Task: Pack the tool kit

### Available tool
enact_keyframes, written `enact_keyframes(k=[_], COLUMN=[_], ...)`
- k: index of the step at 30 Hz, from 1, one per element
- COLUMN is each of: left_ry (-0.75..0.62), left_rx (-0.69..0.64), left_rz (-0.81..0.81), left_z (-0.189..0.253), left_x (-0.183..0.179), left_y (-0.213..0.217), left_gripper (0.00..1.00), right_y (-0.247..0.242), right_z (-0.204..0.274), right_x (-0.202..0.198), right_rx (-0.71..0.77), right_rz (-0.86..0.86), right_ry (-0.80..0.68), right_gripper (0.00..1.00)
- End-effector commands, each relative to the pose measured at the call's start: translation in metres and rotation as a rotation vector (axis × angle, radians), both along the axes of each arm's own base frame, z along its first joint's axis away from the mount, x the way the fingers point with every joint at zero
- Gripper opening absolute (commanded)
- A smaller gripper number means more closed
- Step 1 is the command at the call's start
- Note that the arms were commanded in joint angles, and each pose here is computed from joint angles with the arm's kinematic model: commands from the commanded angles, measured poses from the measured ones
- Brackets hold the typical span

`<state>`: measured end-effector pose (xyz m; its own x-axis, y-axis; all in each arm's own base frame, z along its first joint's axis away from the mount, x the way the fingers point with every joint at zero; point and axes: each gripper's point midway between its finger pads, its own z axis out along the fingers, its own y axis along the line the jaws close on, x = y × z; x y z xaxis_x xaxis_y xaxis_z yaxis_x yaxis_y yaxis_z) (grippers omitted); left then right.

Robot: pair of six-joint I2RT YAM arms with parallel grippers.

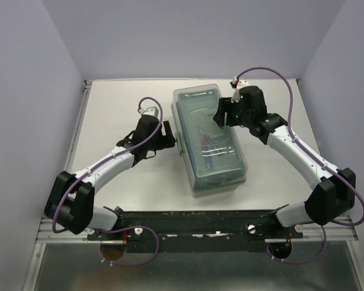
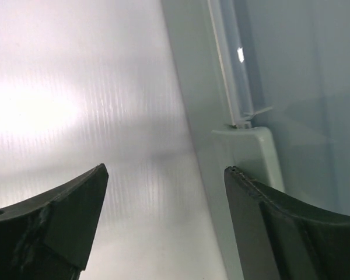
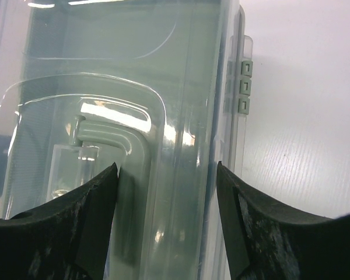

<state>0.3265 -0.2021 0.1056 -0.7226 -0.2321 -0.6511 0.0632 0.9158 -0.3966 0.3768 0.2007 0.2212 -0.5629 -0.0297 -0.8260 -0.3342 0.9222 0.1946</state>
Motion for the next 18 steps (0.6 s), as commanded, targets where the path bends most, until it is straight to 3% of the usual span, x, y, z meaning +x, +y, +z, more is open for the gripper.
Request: enact_keyframes(k=[1,8,18], left_ry=[-0.132,-0.223,-0.225], left_rx=[-0.015,0.049,0.039], left_rz=[0.009,0.065,0.19], left_z=[0.044,0.079,0.097], left_x=[0.009,0.016,0.023], left_y=[0.019,0.068,0.131], left_gripper=[0.95,0.99,0.99], right_y=[-0.005,-0.02,-0.101], right_z=[-0.01,0.035,0.042], right_x=[-0.029,-0.034,-0.022], right_rx=[-0.031,0.032,0.135], right_rz=[0.02,0.02,-0.163], right_ry=[0.094,0.01,-0.002], right_gripper=[0.7,0.92,0.95])
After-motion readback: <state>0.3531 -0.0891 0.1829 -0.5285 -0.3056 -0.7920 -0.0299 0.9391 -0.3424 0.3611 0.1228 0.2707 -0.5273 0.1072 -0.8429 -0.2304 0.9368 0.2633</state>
